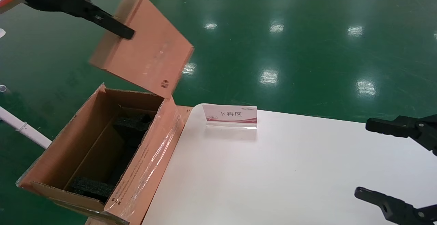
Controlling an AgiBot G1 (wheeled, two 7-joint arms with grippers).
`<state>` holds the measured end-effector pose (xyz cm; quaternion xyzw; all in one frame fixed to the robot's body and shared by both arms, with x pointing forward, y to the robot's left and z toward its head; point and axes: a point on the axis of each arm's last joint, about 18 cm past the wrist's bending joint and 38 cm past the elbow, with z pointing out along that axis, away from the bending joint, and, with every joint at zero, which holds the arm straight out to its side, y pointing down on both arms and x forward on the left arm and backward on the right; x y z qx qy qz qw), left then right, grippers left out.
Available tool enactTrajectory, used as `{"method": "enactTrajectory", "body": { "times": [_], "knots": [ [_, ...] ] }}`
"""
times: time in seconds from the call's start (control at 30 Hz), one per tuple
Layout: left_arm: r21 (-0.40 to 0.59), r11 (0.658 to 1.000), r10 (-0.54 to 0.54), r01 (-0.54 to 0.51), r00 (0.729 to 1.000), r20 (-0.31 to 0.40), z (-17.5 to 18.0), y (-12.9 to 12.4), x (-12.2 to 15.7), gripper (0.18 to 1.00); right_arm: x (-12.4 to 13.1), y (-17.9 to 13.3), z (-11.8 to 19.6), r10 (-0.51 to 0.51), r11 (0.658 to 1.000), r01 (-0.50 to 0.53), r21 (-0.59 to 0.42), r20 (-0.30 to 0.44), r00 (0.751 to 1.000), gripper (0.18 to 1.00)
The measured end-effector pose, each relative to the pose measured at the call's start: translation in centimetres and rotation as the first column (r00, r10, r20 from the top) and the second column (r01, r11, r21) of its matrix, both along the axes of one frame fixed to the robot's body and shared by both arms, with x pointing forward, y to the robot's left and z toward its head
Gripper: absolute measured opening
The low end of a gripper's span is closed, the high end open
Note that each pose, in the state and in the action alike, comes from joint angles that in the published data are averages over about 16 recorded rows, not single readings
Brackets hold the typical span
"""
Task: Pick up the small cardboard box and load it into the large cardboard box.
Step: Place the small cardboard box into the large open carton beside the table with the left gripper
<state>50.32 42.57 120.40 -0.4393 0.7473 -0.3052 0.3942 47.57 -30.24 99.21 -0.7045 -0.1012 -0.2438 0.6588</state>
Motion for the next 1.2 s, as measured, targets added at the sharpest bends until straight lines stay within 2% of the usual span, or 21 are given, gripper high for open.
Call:
{"method": "enactTrajectory", "body": {
  "times": [0.2, 0.4, 0.67, 1.2],
  "knots": [
    [0.065, 0.997, 0.037, -0.035, 0.999, -0.029, -0.2, 1.9, -0.7, 0.421, 0.0, 0.0, 0.0, 0.0, 1.0, 0.0, 0.0, 0.0, 1.0, 0.893],
    [0.121, 0.991, 0.074, -0.063, 0.993, -0.091, -1.5, 3.6, -0.9, 0.419, 0.0, 0.0, 0.0, 0.0, 1.0, 0.0, 0.0, 0.0, 1.0, 0.959],
    [0.153, 0.982, 0.137, -0.108, 0.973, -0.188, -4.2, 5.8, -0.8, 0.418, 0.0, 0.0, 0.0, 0.0, 1.0, 0.0, 0.0, 0.0, 1.0, 0.994],
    [0.125, 0.969, 0.242, -0.212, 0.913, -0.33, -9.1, 8.9, -0.7, 0.416, 0.0, 0.0, 0.0, 0.0, 1.0, 0.0, 0.0, 0.0, 1.0, 1.001]
  ]
}}
